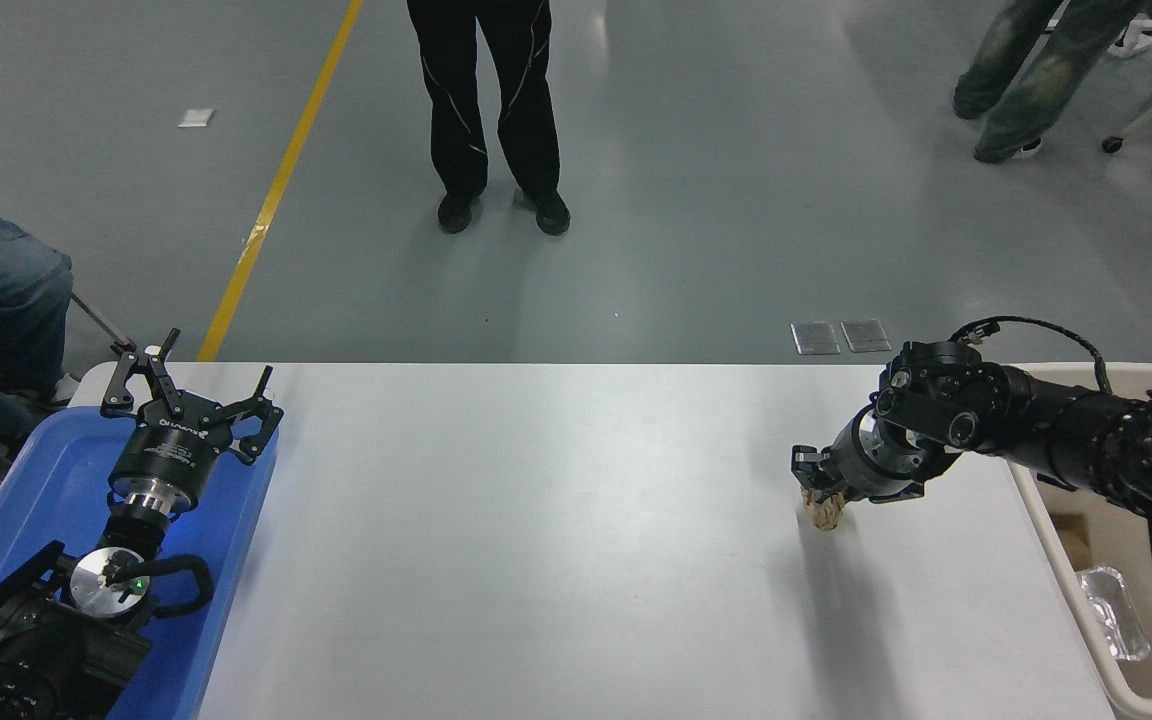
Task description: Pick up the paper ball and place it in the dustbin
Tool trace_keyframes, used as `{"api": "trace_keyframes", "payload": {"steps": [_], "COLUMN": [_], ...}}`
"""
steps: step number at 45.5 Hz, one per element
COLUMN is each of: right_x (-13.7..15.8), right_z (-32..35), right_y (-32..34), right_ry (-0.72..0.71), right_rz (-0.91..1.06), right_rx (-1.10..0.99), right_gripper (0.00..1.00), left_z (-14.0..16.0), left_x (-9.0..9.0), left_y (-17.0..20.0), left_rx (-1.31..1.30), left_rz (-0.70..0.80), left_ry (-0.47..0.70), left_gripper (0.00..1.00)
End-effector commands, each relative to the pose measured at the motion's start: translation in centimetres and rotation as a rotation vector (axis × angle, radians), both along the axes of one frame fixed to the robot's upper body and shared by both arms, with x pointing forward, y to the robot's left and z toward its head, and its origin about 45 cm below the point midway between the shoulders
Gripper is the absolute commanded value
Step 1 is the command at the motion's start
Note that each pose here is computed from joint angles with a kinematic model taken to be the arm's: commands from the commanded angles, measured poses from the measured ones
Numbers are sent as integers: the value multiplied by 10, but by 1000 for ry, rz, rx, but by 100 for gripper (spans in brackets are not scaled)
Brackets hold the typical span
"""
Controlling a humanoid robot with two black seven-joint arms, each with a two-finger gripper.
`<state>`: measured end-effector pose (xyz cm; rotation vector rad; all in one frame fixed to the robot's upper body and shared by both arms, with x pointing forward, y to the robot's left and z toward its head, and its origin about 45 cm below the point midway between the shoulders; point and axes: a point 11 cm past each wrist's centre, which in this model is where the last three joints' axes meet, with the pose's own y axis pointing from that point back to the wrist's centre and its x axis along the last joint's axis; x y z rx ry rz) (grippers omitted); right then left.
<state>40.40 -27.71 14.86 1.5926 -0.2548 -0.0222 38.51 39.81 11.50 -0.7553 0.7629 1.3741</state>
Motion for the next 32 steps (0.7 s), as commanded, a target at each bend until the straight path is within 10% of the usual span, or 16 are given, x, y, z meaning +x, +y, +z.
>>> {"api": "trace_keyframes", "payload": {"steps": [1,32], "right_x": [-6,-105], "right_z": [85,232], "right_y": [-2,-14], "right_ry": [66,25], "right_rz": [73,175], "right_rx": [53,78], "right_gripper": [0,0], "left_z": [-1,-1], "left_x": [-1,-1], "left_y": [0,1], "left_rx": [0,-1], "left_rz": [0,4], "left_ry": [1,1], "left_gripper": [99,99]}}
